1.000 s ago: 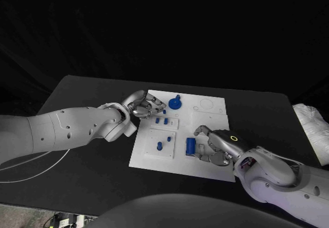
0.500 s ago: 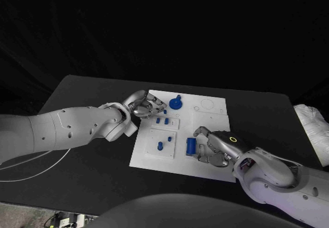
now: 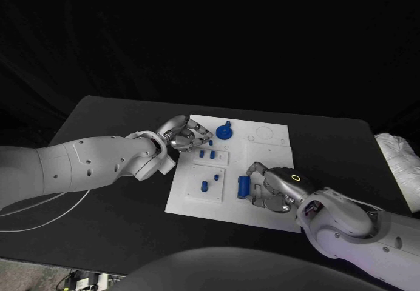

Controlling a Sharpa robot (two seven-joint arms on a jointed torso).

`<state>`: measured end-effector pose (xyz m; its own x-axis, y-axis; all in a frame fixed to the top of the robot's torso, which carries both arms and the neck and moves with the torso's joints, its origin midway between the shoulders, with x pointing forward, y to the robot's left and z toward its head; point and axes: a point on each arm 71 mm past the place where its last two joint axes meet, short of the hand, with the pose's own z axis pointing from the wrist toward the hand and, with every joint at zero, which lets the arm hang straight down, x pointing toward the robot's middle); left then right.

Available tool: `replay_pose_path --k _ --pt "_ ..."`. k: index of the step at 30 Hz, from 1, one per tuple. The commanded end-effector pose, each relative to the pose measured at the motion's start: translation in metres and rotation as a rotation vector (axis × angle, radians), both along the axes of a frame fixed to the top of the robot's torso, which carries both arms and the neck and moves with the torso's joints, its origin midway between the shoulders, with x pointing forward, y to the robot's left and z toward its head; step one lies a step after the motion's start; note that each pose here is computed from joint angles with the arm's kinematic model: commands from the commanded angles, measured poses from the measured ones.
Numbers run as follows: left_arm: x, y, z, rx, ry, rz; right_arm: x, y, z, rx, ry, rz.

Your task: Assemble the parts on the task board

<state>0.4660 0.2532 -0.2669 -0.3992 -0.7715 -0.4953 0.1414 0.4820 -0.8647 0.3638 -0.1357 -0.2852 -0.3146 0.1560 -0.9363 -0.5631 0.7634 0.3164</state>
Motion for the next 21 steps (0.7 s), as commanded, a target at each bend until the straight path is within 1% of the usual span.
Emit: replay_pose_path --k 1,11,21 --pt "-0.0005 -0.0025 0.0002 -0.011 0.006 -0.016 -0.0006 0.0016 -0.0030 -0.024 0.019 0.018" --pt "-0.0005 -0.0037 0.0000 -0.012 0.008 -0.020 0.0009 0.0039 -0.0044 -0.029 0.017 0.021" --pt "-0.0002 -0.0042 -0.0001 -0.012 0.009 -0.021 0.0016 0.0032 -0.0036 0.002 0.001 0.017"
